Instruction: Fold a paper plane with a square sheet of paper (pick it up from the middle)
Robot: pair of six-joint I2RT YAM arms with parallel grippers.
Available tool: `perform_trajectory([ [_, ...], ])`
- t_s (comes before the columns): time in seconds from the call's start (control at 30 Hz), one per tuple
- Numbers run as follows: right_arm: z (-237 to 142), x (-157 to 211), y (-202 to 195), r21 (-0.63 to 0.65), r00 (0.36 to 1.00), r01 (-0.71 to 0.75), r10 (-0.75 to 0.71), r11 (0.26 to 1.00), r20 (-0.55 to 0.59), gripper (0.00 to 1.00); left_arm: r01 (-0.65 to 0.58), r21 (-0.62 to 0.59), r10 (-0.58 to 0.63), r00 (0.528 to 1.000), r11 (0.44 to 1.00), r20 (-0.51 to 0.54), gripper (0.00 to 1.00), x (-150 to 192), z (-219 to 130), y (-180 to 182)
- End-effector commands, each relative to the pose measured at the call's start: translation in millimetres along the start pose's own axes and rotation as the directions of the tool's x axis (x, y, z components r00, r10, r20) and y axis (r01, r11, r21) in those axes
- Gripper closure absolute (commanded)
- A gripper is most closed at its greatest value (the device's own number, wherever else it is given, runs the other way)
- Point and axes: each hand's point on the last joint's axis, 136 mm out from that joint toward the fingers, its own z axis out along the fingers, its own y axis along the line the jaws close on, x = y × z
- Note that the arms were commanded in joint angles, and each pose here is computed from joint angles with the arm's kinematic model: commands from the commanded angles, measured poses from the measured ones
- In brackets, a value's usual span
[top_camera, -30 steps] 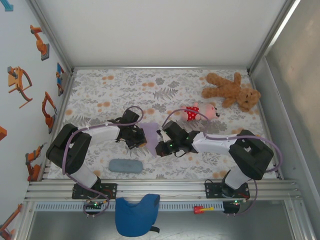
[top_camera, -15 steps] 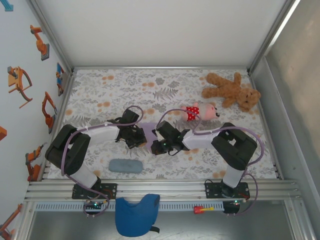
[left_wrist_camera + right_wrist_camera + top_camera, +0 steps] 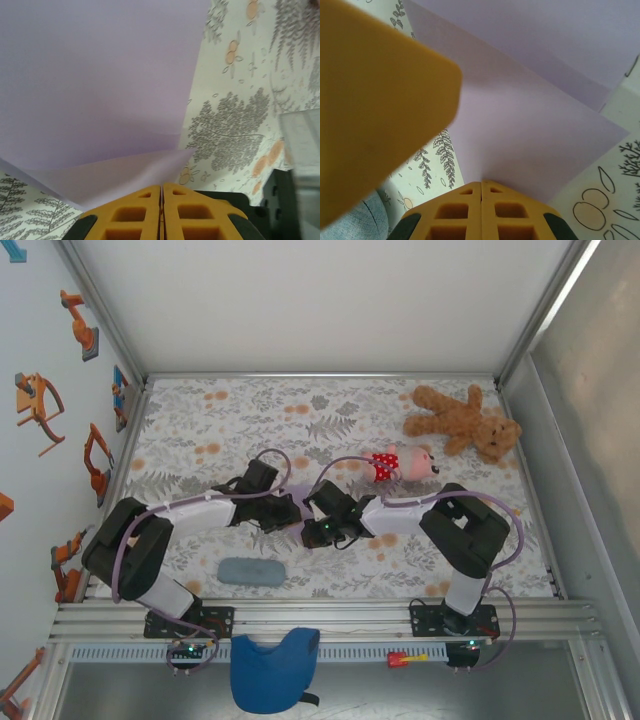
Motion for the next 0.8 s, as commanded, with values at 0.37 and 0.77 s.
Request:
perform_trajectory([
  [0.37, 17.6, 39.8, -47.6, 0.183, 0.983, -0.121, 0.143, 0.976, -0.113, 1.00, 0.016, -0.100, -0.011, 0.998, 0.995, 0.057, 0.91, 1.6, 17.5, 37.5],
  [0.77, 17.7, 56.0, -64.5, 0.270, 0.971, -0.148, 0.192, 0.951, -0.141, 1.00, 0.014, -0.177, 0.008, 0.992, 0.984, 0.123, 0.91, -9.7, 10.1, 66.4],
])
